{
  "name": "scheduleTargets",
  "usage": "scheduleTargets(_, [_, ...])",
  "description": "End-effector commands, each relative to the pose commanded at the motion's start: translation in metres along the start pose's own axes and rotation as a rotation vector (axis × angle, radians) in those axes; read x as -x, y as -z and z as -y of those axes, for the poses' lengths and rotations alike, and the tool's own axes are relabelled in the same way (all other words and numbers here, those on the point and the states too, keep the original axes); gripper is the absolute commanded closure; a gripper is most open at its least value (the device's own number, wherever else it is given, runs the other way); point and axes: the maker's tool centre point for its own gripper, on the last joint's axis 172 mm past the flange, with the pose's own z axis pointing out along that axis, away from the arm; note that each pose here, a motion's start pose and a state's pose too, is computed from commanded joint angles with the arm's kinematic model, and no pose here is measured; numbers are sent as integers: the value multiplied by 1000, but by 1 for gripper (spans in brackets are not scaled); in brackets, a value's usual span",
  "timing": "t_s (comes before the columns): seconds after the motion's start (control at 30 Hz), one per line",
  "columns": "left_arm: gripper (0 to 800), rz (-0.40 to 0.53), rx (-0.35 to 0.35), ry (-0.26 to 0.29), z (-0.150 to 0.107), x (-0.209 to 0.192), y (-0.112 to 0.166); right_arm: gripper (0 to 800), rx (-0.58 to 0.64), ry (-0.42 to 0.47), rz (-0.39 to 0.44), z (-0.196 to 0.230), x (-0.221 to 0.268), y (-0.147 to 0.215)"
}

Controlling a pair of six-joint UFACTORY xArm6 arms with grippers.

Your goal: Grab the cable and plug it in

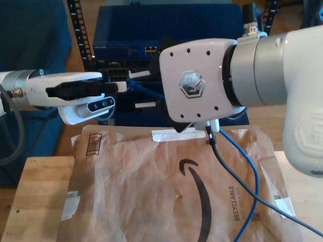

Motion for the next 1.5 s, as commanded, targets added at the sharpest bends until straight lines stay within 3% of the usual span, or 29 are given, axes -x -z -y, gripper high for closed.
scheduleTargets(0.2, [784, 17, -2, 13, -4, -2, 2, 363, -12, 1, -2, 3, 0, 2])
scheduleTargets(0.6, [778, 27, -7, 21, -4, -5, 2, 366, -32, 13, -1, 7, 5, 0])
scheduleTargets(0.9, [770, 47, -26, 1, 3, 3, 1, 414, -30, 8, -3, 6, 3, -1])
scheduleTargets(1.03, [770, 45, -27, -1, 4, 4, 1, 513, -30, 4, -3, 6, 3, -1])
scheduleTargets(1.5, [770, 47, -32, 6, 4, 3, 0, 566, -32, -17, -1, 6, 3, 0])
